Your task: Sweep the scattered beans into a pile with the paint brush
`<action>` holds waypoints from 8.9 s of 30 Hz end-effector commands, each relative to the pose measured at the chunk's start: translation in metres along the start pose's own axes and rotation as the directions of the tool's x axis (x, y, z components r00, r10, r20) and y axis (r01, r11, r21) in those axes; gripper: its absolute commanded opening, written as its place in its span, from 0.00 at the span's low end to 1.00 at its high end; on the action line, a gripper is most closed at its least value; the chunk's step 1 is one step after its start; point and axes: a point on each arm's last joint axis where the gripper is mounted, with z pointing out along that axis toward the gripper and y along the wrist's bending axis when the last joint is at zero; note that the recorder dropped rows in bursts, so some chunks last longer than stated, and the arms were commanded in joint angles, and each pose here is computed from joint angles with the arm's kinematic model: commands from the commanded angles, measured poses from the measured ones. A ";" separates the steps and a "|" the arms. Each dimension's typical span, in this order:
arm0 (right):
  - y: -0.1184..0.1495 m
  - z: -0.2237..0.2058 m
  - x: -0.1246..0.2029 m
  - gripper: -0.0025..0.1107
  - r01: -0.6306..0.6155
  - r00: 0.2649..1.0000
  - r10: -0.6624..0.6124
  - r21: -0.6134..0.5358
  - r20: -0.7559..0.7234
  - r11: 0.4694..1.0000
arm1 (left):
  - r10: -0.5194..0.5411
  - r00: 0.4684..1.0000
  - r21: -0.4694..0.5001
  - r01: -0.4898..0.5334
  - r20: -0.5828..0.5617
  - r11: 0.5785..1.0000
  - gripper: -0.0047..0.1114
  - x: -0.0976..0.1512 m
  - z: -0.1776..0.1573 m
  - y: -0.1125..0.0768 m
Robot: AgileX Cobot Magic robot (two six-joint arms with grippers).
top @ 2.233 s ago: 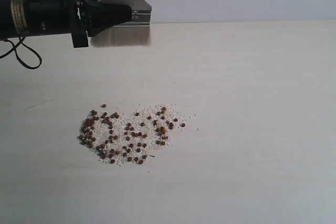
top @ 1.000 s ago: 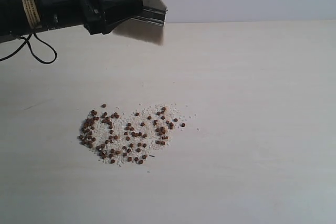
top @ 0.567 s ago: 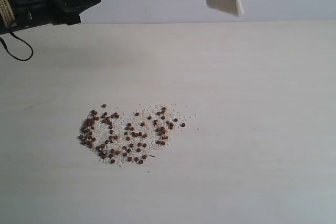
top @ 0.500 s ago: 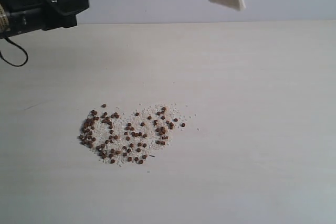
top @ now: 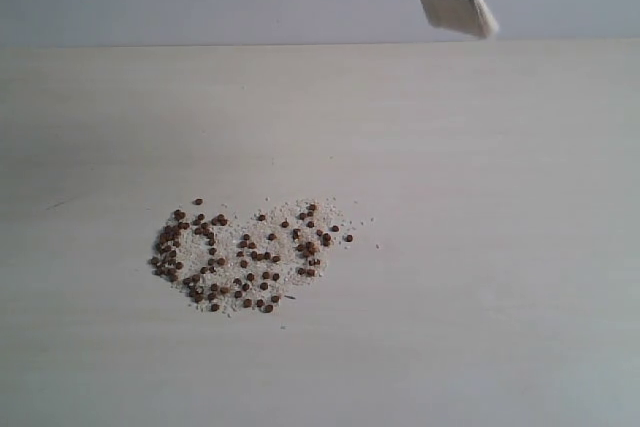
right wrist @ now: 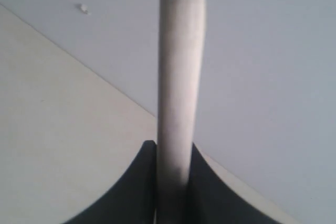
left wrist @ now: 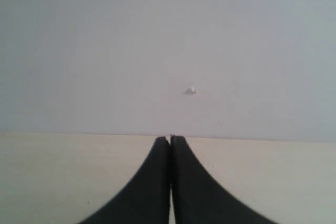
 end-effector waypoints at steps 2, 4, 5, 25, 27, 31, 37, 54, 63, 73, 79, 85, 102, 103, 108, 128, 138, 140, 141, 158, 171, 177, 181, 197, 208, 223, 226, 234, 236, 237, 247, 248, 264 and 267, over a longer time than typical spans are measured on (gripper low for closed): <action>0.013 -0.017 -0.002 0.02 -0.017 1.000 0.017 -0.029 0.006 0.999 | -0.027 0.999 -0.070 0.029 0.016 0.997 0.04 0.004 -0.027 0.005; 0.018 -0.024 0.000 0.02 -0.015 1.000 0.016 -0.043 0.026 0.999 | -0.013 0.999 -0.080 0.011 -0.035 0.997 0.04 0.008 -0.031 0.005; 0.019 -0.026 0.002 0.02 -0.011 0.999 0.013 -0.046 0.038 0.999 | -0.008 0.998 -0.083 0.004 -0.054 0.997 0.04 0.009 -0.033 0.005; 0.018 -0.096 0.074 0.02 0.042 0.980 -0.016 -0.130 0.198 0.991 | 0.028 0.997 -0.092 -0.035 -0.069 0.995 0.04 0.011 -0.073 0.003; 0.017 -0.099 0.083 0.02 0.021 0.981 0.003 -0.122 0.194 0.992 | 0.015 0.998 -0.093 -0.021 -0.060 0.995 0.04 0.012 -0.077 0.003; 0.013 -0.110 0.094 0.02 -0.042 0.973 0.064 -0.103 0.222 0.994 | -0.005 0.993 -0.105 -0.008 -0.118 0.994 0.04 0.019 -0.083 0.004; 0.010 -0.132 0.101 0.02 -0.094 0.935 0.144 -0.164 0.324 0.982 | -0.037 0.992 -0.109 0.024 -0.119 0.994 0.04 0.019 -0.083 0.004; -0.005 -0.111 0.109 0.02 -0.244 0.925 0.202 0.093 0.323 0.965 | -0.037 0.992 -0.109 0.024 -0.119 0.994 0.04 0.019 -0.083 0.004; 0.018 -0.049 0.117 0.02 -0.214 0.968 0.185 0.173 0.169 0.961 | -0.037 0.992 -0.109 0.024 -0.119 0.994 0.04 0.019 -0.083 0.004; 0.026 -0.054 0.077 0.02 0.296 0.924 -0.244 -0.147 0.294 0.944 | -0.037 0.992 -0.109 0.024 -0.119 0.994 0.04 0.019 -0.083 0.004; 0.018 -0.045 0.088 0.02 0.297 0.926 -0.243 -0.160 0.290 0.941 | -0.037 0.992 -0.109 0.024 -0.119 0.994 0.04 0.019 -0.083 0.004; 0.003 -0.039 0.107 0.02 0.029 0.908 -0.006 -0.049 0.418 0.998 | -0.037 0.992 -0.109 0.024 -0.119 0.994 0.04 0.019 -0.083 0.004; 0.005 -0.061 0.184 0.02 -0.201 0.860 -0.023 0.380 0.510 0.903 | -0.037 0.992 -0.109 0.024 -0.119 0.994 0.04 0.019 -0.083 0.004; 0.011 -0.061 0.187 0.02 -0.198 0.864 -0.011 0.359 0.504 0.912 | -0.037 0.992 -0.109 0.024 -0.119 0.994 0.04 0.019 -0.083 0.004; 0.052 -0.053 0.199 0.02 -0.201 0.888 0.077 0.232 0.453 0.952 | -0.037 0.992 -0.109 0.024 -0.119 0.994 0.04 0.019 -0.083 0.004; 0.135 -0.003 0.220 0.02 -0.271 0.941 0.247 0.076 0.232 0.960 | -0.035 0.992 -0.088 0.025 -0.123 0.996 0.04 0.020 -0.083 0.003; 0.162 0.025 0.190 0.02 -0.320 0.928 0.316 -0.012 0.199 0.947 | -0.035 0.992 -0.088 0.025 -0.123 0.996 0.04 0.020 -0.083 0.003; 0.165 0.027 0.181 0.02 -0.336 0.921 0.337 -0.037 0.197 0.941 | -0.035 0.992 -0.088 0.025 -0.123 0.996 0.04 0.020 -0.083 0.003; 0.166 0.028 0.176 0.02 -0.346 0.917 0.349 -0.050 0.195 0.937 | -0.035 0.992 -0.088 0.025 -0.123 0.996 0.04 0.020 -0.083 0.003; 0.129 -0.005 0.124 0.02 -0.187 0.950 0.154 0.101 0.272 0.977 | -0.035 0.992 -0.088 0.025 -0.123 0.996 0.04 0.020 -0.083 0.003; 0.143 0.056 0.164 0.02 0.051 0.965 -0.077 0.111 0.251 0.993 | -0.036 0.991 -0.089 0.024 -0.129 0.996 0.04 0.020 -0.083 0.003; 0.160 0.061 0.169 0.02 -0.055 0.967 0.072 -0.076 0.243 0.996 | -0.036 0.991 -0.089 0.024 -0.129 0.996 0.04 0.020 -0.083 0.003; 0.164 0.061 0.170 0.02 -0.143 0.961 0.171 -0.139 0.218 0.980 | -0.036 0.991 -0.089 0.024 -0.129 0.996 0.04 0.020 -0.083 0.003; 0.155 0.038 0.144 0.02 -0.387 0.869 0.430 -0.205 0.245 0.899 | -0.036 0.991 -0.087 0.024 -0.130 0.996 0.04 0.020 -0.083 0.003; 0.119 -0.011 0.100 0.02 -0.616 0.666 0.678 -0.283 0.311 0.735 | -0.036 0.991 -0.087 0.024 -0.130 0.996 0.04 0.020 -0.083 0.003; 0.238 0.018 0.094 0.02 -0.704 0.331 0.924 -0.603 0.190 0.376 | -0.036 0.991 -0.087 0.024 -0.130 0.996 0.04 0.020 -0.083 0.003; 0.256 0.030 0.090 0.02 -0.727 0.337 0.917 -0.559 0.213 0.398 | -0.036 0.991 -0.087 0.024 -0.130 0.996 0.04 0.020 -0.083 0.003; 0.274 0.056 0.115 0.02 -0.859 0.356 0.918 -0.327 0.175 0.395 | -0.036 0.991 -0.087 0.024 -0.130 0.996 0.04 0.020 -0.083 0.003; 0.274 0.058 0.121 0.02 -0.878 0.369 0.916 -0.265 0.158 0.399 | -0.036 0.991 -0.087 0.024 -0.130 0.996 0.04 0.020 -0.083 0.003; 0.274 0.058 0.121 0.02 -0.876 0.377 0.913 -0.261 0.154 0.405 | -0.036 0.991 -0.087 0.024 -0.130 0.996 0.04 0.020 -0.083 0.003; 0.274 0.058 0.125 0.02 -0.865 0.461 0.881 -0.169 0.103 0.473 | -0.036 0.991 -0.087 0.024 -0.130 0.996 0.04 0.020 -0.083 0.003; 0.271 0.056 0.124 0.02 -0.846 0.502 0.858 -0.142 0.112 0.514 | -0.036 0.991 -0.087 0.024 -0.130 0.996 0.04 0.020 -0.083 0.003; 0.236 0.021 0.089 0.02 -0.745 0.647 0.727 -0.015 0.231 0.667 | -0.036 0.991 -0.087 0.024 -0.130 0.996 0.04 0.020 -0.083 0.003; 0.239 0.013 0.074 0.02 -0.754 0.582 0.762 -0.163 0.282 0.636 | -0.036 0.991 -0.087 0.024 -0.130 0.996 0.04 0.020 -0.083 0.003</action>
